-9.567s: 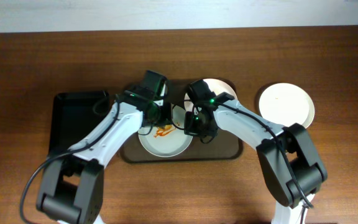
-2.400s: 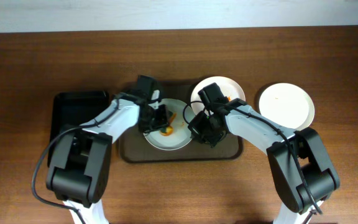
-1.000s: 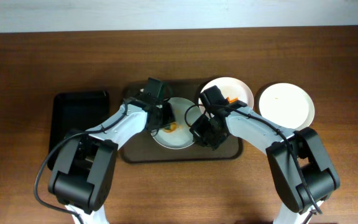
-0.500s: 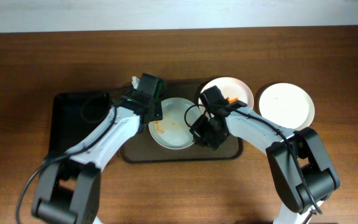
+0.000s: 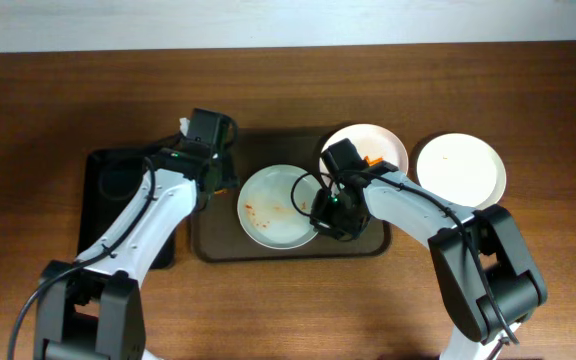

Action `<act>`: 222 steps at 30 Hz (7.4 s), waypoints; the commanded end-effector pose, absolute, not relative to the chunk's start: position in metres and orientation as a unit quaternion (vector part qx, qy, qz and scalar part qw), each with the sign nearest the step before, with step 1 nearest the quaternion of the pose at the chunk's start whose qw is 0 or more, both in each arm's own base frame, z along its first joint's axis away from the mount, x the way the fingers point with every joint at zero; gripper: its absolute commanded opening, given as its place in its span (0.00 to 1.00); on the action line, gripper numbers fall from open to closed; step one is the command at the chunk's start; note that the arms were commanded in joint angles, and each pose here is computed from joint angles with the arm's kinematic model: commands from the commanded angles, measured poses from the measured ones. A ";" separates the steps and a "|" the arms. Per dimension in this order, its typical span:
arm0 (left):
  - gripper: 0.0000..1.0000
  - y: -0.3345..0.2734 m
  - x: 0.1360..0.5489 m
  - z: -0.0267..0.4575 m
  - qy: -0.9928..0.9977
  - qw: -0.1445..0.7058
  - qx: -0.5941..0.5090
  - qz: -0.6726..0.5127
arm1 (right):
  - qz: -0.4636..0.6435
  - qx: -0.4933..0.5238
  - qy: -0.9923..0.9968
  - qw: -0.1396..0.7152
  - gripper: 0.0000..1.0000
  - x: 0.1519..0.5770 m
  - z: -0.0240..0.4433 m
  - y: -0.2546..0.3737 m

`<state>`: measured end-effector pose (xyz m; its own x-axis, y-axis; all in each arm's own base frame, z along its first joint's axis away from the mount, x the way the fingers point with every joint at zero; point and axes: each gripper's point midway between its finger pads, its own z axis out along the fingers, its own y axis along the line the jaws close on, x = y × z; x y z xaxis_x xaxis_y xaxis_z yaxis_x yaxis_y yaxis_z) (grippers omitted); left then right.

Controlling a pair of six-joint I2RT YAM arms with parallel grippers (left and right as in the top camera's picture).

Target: Clean dirty plates on tray and stack at the side

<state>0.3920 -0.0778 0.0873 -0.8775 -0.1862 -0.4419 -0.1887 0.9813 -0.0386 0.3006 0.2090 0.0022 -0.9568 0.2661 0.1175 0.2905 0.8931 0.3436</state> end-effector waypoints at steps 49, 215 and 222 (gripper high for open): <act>0.00 -0.123 0.415 0.112 0.951 0.283 0.099 -0.083 | -0.141 -0.120 -0.983 -0.004 0.04 0.279 0.000 0.225; 0.00 -0.026 0.364 0.087 0.974 0.160 -0.154 -0.052 | -0.143 0.029 -0.979 -0.140 0.04 0.348 0.031 0.234; 0.00 -0.023 0.365 0.087 0.973 0.163 -0.155 -0.044 | -0.056 0.035 -0.970 -0.233 0.04 0.397 0.094 0.217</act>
<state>0.3601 -0.0264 0.0781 -0.9061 -0.3233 -0.2730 -0.2938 0.9450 -0.1440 0.3688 0.2288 0.0549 -0.9460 -0.0292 -0.3227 -0.0912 0.9797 0.1786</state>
